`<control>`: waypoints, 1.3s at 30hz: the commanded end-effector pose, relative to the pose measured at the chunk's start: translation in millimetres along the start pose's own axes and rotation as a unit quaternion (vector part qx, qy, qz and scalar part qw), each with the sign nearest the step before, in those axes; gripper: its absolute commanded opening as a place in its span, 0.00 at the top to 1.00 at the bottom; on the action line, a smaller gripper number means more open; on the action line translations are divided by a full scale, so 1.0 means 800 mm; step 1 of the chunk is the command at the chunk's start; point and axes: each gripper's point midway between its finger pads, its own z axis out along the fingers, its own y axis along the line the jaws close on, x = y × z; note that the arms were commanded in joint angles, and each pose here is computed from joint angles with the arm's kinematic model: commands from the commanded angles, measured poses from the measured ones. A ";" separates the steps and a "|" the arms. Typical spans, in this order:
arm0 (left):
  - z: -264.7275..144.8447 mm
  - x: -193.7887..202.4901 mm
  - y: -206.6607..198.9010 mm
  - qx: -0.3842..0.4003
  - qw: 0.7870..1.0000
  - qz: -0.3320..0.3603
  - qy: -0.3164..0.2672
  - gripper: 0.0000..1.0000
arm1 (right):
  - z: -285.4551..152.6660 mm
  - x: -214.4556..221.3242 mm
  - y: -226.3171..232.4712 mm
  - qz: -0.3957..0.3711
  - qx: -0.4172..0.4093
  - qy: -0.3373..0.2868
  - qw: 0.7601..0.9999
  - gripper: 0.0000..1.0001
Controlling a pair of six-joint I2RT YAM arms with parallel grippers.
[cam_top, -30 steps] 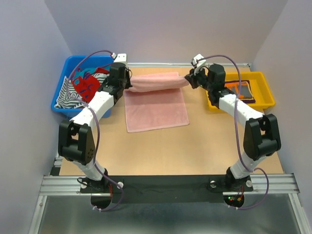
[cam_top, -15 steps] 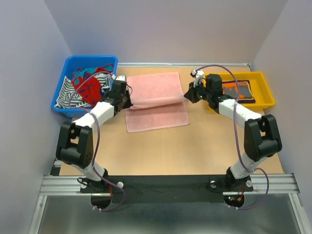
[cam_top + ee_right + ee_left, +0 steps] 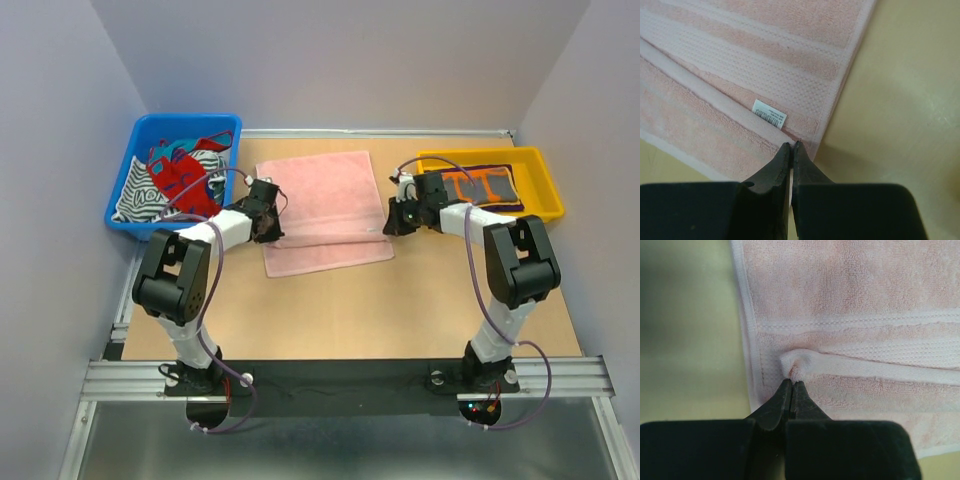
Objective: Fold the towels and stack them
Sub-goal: Fold the towel
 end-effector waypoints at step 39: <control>-0.102 -0.019 -0.003 -0.004 0.995 -0.035 -0.093 1.00 | -0.128 -0.062 -0.049 0.027 0.115 -0.093 0.989 0.99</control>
